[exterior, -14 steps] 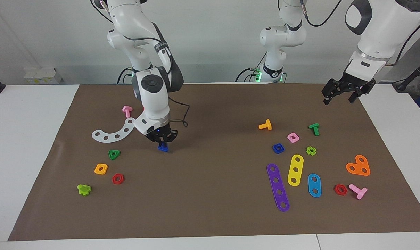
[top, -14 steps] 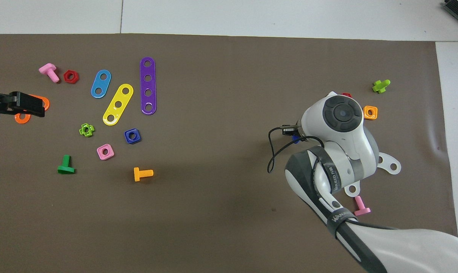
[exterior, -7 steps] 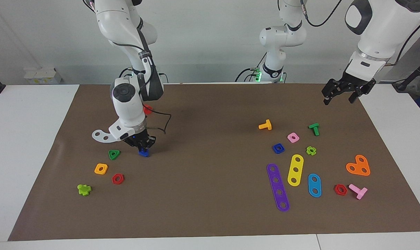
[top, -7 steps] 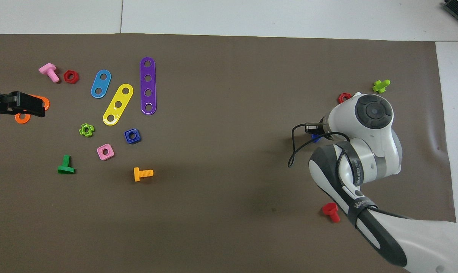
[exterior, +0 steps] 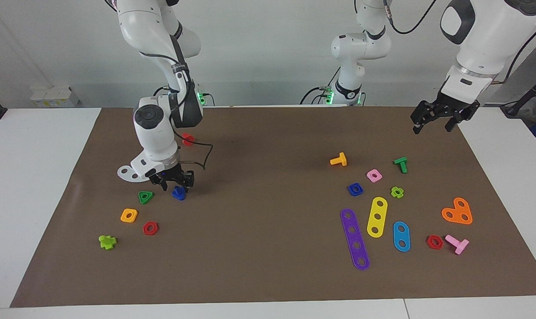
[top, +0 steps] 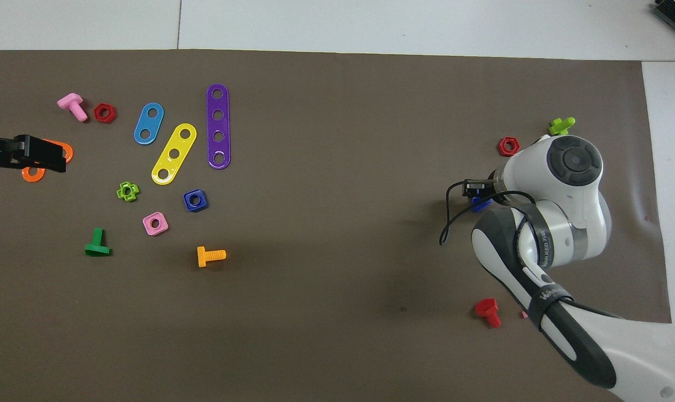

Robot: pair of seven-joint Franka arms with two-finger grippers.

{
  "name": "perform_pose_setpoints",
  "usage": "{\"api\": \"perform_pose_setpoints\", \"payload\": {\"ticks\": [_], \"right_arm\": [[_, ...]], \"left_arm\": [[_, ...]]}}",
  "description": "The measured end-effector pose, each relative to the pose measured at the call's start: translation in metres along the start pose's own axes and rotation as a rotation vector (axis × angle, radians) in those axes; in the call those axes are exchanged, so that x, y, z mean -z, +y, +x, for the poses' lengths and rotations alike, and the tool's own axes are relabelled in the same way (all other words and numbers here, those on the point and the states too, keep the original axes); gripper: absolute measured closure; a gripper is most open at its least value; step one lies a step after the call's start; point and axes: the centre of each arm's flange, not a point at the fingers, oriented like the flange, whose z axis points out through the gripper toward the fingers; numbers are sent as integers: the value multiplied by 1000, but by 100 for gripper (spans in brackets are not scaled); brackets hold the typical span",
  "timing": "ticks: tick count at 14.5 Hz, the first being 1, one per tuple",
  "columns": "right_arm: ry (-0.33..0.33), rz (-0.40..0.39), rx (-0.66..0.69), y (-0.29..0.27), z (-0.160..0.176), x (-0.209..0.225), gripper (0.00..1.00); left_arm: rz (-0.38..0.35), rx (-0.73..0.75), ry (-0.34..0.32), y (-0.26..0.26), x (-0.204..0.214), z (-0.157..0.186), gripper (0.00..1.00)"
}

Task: Unscrew and place screws in storage area

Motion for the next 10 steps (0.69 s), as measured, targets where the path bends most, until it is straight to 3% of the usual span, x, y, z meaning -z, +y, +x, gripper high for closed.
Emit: {"api": "perform_pose_setpoints", "payload": {"ticks": [1, 7, 10], "right_arm": [[4, 0, -4, 2, 0, 16, 3], [66, 4, -61, 34, 8, 121, 1], [67, -1, -84, 47, 11, 166, 1]], "left_arm": [[0, 0, 0, 0, 0, 0, 0], [0, 0, 0, 0, 0, 0, 0], [0, 0, 0, 0, 0, 0, 0]]}}
